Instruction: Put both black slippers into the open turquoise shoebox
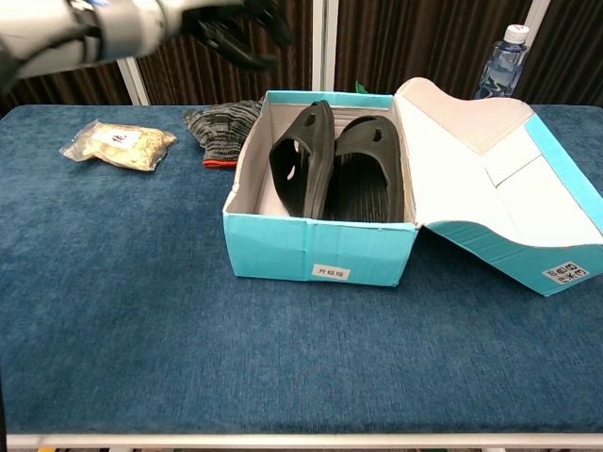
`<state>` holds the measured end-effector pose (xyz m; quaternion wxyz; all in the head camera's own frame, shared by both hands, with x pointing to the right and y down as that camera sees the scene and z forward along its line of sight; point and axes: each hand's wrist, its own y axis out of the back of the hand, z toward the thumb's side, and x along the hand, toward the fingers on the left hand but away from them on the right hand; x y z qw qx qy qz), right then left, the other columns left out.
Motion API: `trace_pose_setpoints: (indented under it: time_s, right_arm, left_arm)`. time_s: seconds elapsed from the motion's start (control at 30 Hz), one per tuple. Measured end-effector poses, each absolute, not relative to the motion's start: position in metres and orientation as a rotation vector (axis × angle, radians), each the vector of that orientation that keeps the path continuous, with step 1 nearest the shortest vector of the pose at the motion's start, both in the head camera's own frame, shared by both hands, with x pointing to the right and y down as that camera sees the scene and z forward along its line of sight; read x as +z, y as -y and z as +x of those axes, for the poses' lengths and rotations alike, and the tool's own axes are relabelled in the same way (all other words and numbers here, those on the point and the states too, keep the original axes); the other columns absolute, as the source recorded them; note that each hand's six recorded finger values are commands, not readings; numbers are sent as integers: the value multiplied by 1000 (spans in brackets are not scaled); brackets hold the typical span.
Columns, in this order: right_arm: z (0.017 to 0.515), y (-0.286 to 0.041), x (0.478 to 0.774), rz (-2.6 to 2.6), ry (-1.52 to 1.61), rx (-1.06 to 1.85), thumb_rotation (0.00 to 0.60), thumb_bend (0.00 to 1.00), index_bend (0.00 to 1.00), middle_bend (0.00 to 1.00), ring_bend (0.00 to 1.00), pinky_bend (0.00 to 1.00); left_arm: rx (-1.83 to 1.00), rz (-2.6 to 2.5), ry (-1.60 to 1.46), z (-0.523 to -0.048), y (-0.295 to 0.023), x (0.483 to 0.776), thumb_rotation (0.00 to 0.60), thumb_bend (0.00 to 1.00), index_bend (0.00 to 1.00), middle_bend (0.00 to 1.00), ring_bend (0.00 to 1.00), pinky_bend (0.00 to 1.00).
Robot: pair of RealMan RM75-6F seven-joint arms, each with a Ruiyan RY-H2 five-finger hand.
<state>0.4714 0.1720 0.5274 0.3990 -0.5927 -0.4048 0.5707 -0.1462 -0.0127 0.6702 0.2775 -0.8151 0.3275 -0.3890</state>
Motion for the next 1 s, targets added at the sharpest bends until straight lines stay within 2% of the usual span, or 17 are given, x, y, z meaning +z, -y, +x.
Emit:
trace_pose_setpoints:
  time_s: [0.1, 0.13, 0.3, 0.53, 0.73, 1.0]
  right_arm:
    - [474, -172, 529, -1515, 1028, 1455, 600, 147, 0, 75, 0, 0]
    - [475, -172, 530, -1521, 1034, 1459, 600, 147, 0, 74, 0, 0]
    - [481, -170, 532, -1541, 1056, 1465, 600, 148, 0, 70, 0, 0]
    - [471, -170, 540, -1599, 1061, 1405, 600, 147, 0, 77, 0, 0]
    - [462, -176, 546, -1626, 1045, 1381, 600, 147, 0, 81, 0, 0]
    - [459, -182, 550, -1618, 1019, 1390, 600, 148, 0, 80, 0, 0]
  left_arm:
    - [-1033, -2107, -997, -184, 18, 657, 592, 367, 265, 217, 59, 190]
    - [-1040, -2059, -1038, -202, 18, 653, 600, 361, 265, 218, 58, 190]
    - [-1133, -1821, -1153, -287, 4, 637, 600, 293, 265, 218, 59, 183]
    - [-1297, -1530, -1253, -393, -60, 608, 600, 285, 265, 218, 59, 175]
    - [-1419, -1396, -1216, -439, -130, 588, 600, 272, 265, 218, 59, 166]
    - [-1462, -1391, -1136, -442, -184, 575, 600, 265, 265, 217, 59, 163]
